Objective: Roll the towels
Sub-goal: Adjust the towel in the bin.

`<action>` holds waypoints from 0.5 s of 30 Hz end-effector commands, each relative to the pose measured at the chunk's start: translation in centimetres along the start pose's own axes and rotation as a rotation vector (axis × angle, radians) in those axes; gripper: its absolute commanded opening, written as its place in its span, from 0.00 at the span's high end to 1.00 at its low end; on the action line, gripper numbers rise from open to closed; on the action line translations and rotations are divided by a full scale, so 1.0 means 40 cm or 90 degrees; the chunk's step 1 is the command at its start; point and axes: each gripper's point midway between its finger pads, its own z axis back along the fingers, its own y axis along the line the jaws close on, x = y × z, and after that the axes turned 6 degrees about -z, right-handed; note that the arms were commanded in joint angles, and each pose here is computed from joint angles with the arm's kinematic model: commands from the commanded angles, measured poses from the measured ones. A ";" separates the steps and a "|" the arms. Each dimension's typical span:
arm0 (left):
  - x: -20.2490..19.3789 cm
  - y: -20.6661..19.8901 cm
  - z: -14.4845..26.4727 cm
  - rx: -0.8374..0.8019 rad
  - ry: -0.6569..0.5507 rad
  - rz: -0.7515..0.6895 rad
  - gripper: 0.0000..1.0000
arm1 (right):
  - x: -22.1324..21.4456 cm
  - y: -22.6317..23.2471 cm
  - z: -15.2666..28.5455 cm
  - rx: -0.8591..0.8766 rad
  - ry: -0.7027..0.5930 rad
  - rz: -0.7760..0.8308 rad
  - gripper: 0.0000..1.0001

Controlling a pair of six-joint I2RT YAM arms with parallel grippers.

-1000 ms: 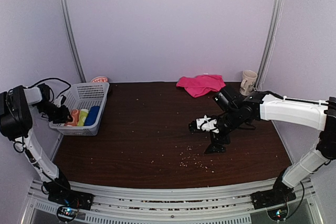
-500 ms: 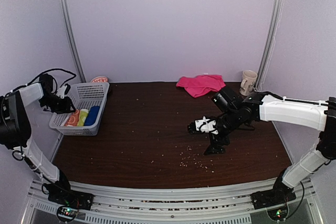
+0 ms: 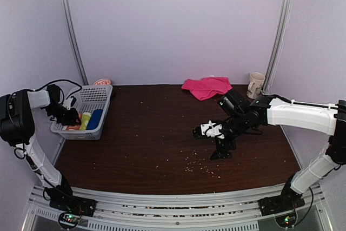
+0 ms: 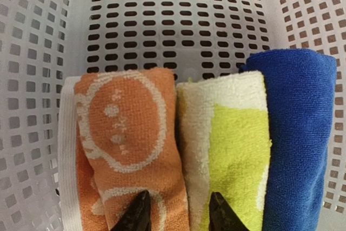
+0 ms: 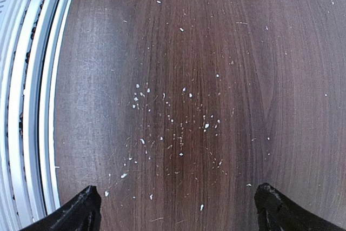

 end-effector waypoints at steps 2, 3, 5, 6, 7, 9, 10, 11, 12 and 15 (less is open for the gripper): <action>0.014 0.039 0.006 0.062 -0.014 -0.004 0.61 | 0.021 -0.013 0.010 -0.016 -0.010 0.006 0.00; 0.013 0.041 0.007 0.066 -0.013 -0.005 0.60 | 0.020 -0.012 0.010 -0.016 -0.009 0.007 0.00; 0.009 0.047 0.008 0.077 -0.008 -0.007 0.60 | 0.020 -0.013 0.011 -0.016 -0.009 0.007 0.00; 0.006 0.049 0.006 0.079 -0.005 -0.008 0.60 | 0.020 -0.012 0.011 -0.016 -0.010 0.008 0.00; 0.001 0.052 0.001 0.082 0.001 -0.008 0.59 | 0.021 -0.012 0.010 -0.015 -0.010 0.008 0.00; -0.008 0.057 -0.007 0.088 0.010 -0.007 0.59 | 0.020 -0.011 0.010 -0.014 -0.009 0.008 0.00; -0.014 0.060 -0.012 0.090 0.016 -0.006 0.59 | 0.020 -0.011 0.011 -0.015 -0.010 0.008 0.00; -0.017 0.064 -0.015 0.094 0.020 -0.005 0.59 | 0.020 -0.011 0.011 -0.015 -0.010 0.008 0.00; -0.019 0.068 -0.017 0.100 0.022 -0.006 0.59 | 0.020 -0.011 0.011 -0.015 -0.010 0.009 0.00; -0.021 0.081 -0.013 0.119 0.023 -0.006 0.59 | 0.018 -0.012 0.009 -0.014 -0.008 0.007 0.00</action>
